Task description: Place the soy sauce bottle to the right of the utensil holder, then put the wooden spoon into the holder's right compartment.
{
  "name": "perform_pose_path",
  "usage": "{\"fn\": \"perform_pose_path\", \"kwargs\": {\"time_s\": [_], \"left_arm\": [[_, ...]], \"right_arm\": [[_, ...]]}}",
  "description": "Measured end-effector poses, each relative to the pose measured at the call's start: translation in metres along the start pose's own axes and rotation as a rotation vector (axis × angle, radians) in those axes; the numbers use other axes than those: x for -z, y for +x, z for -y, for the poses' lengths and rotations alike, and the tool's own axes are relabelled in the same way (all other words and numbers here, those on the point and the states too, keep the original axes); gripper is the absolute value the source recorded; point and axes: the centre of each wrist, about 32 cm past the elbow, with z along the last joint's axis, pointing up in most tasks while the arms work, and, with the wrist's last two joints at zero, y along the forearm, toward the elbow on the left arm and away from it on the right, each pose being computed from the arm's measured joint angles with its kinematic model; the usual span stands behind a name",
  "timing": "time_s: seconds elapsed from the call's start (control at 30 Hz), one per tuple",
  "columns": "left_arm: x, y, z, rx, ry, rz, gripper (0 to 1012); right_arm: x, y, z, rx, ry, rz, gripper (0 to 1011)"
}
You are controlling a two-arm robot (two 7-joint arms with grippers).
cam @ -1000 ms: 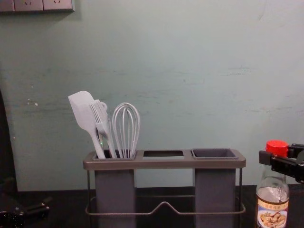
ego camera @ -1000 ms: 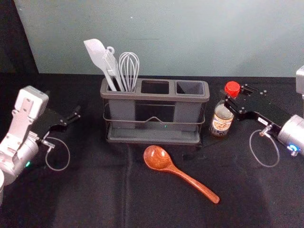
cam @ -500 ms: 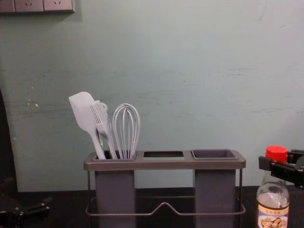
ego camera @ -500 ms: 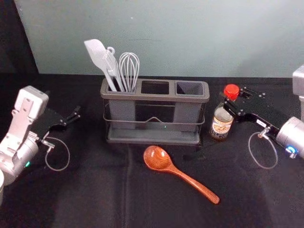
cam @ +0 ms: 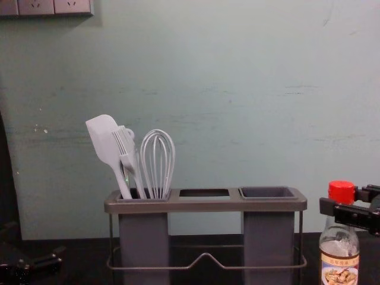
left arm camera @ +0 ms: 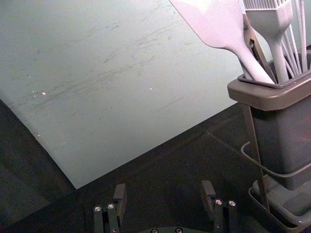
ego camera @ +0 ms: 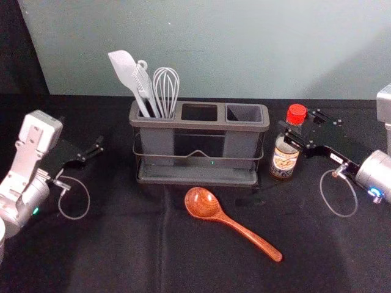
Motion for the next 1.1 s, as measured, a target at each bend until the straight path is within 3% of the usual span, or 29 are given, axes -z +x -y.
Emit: {"fn": "perform_pose_path", "kwargs": {"time_s": [0.1, 0.17, 0.47, 0.93, 1.1], "left_arm": [[0.0000, 0.0000, 0.0000, 0.000, 0.000, 0.000, 1005], [0.0000, 0.0000, 0.0000, 0.000, 0.000, 0.000, 1005], [0.0000, 0.0000, 0.0000, 0.000, 0.000, 0.000, 1005], [0.0000, 0.0000, 0.0000, 0.000, 0.000, 0.000, 1005], [0.0000, 0.0000, 0.0000, 0.000, 0.000, 0.000, 1005]], "right_arm": [[-0.0002, 0.0001, 0.0001, 0.000, 0.000, 0.000, 726], [-0.0003, 0.0002, 0.0001, 0.000, 0.001, 0.000, 739], [-0.0005, 0.0002, 0.0001, -0.001, 0.002, 0.001, 1003], [-0.0005, 0.0002, 0.0001, 0.000, 0.002, 0.001, 1002], [-0.0058, -0.0012, 0.0045, 0.014, 0.015, 0.011, 1002]]}}
